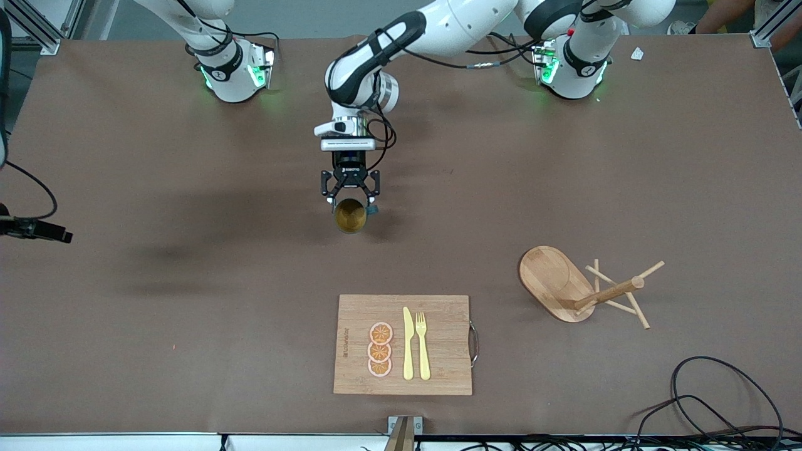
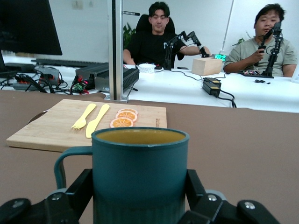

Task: Transfer cup from left to right arm and place
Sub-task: 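Lower the mug onto the table while the right gripper approaches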

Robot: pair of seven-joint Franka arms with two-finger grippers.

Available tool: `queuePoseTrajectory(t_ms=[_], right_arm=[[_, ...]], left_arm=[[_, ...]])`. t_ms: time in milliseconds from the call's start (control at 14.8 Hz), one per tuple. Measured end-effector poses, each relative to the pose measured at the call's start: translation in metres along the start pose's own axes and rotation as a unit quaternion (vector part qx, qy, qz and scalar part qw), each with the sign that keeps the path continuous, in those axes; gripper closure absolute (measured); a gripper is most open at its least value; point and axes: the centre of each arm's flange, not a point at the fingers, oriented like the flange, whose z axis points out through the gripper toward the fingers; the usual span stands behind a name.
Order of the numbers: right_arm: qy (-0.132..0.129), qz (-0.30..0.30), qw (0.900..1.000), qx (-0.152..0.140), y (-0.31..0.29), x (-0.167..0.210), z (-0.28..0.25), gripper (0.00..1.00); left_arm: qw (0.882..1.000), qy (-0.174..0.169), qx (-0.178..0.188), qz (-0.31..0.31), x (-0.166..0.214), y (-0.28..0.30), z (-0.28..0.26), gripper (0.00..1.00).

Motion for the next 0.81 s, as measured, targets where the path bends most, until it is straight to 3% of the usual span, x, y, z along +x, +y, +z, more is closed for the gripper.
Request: queuePoseTrajectory(t_ms=[405, 608, 811], right_arm=[[-0.011, 0.101, 0.995, 0.013, -0.060, 0.015, 0.024, 0.00], [-0.018, 0.135, 0.990, 0.034, -0.076, 0.019, 0.036, 0.00], [-0.025, 0.180, 0.983, 0.033, -0.099, 0.022, 0.044, 0.00]], left_arm=[[0.997, 0.062, -0.010, 0.055, -0.073, -0.015, -0.007, 0.15], [0.996, 0.065, -0.014, 0.058, -0.080, -0.012, -0.017, 0.15], [0.997, 0.059, -0.016, 0.050, -0.083, -0.006, -0.030, 0.15]])
